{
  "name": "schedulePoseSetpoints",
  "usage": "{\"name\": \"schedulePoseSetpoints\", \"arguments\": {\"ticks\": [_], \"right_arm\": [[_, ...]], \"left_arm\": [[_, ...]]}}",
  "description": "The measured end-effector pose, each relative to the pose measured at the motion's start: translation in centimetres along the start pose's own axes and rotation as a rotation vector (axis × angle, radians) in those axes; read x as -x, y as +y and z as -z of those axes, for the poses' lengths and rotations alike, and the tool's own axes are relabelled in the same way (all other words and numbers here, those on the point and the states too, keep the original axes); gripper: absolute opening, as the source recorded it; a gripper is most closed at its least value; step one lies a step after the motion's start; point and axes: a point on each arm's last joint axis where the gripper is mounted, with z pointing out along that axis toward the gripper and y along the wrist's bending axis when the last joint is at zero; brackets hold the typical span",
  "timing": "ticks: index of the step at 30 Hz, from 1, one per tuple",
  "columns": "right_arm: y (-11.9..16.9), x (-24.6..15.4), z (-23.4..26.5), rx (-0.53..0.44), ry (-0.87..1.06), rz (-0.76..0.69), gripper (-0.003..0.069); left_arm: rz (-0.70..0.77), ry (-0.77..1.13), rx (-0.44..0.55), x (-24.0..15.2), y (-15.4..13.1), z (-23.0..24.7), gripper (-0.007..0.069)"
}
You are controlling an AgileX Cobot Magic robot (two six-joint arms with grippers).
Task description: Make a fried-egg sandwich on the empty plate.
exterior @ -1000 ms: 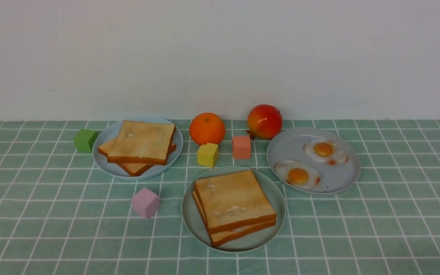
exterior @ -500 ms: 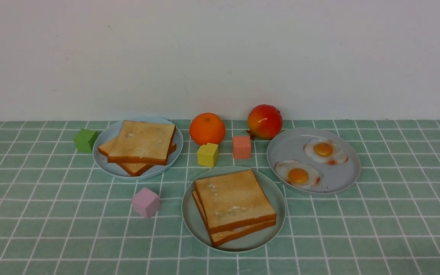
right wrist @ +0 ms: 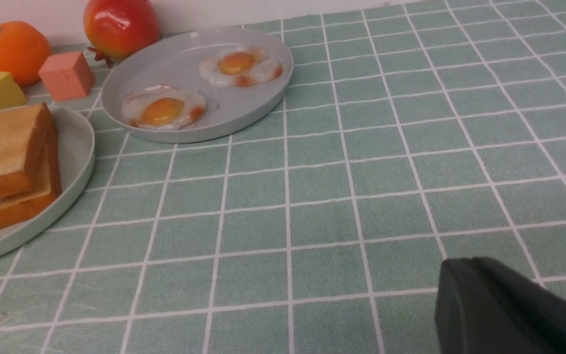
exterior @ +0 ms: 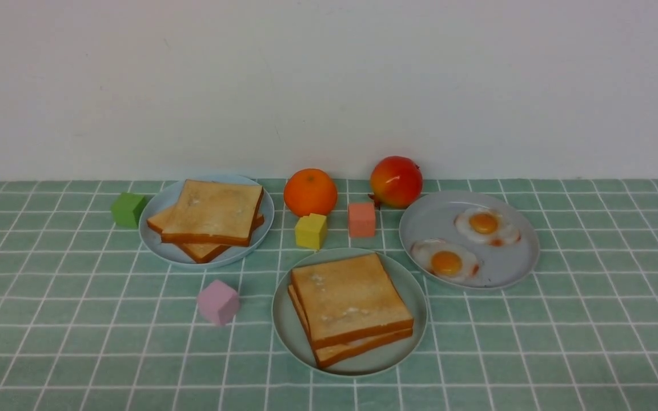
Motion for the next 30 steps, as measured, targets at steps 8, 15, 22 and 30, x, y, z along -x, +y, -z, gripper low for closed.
{"name": "schedulePoseSetpoints", "arguments": {"ticks": [8,15,22,30], "right_arm": [[0.0,0.0,-0.01,0.0,-0.002,0.0,0.0021],[0.0,0.0,-0.01,0.0,-0.002,0.001,0.0029],[0.0,0.0,-0.01,0.0,-0.002,0.001,0.004],[0.0,0.0,-0.01,0.0,-0.002,0.001,0.0048]], "left_arm": [[0.123,0.091,0.065,-1.31,0.45,-0.11,-0.0013],[0.13,0.091,0.065,-1.31,0.45,-0.11,-0.0013],[0.086,0.103,0.026,-1.36,0.29,-0.11,-0.0013],[0.071,0.104,0.024,-1.36,0.3,-0.11,-0.0013]]}}
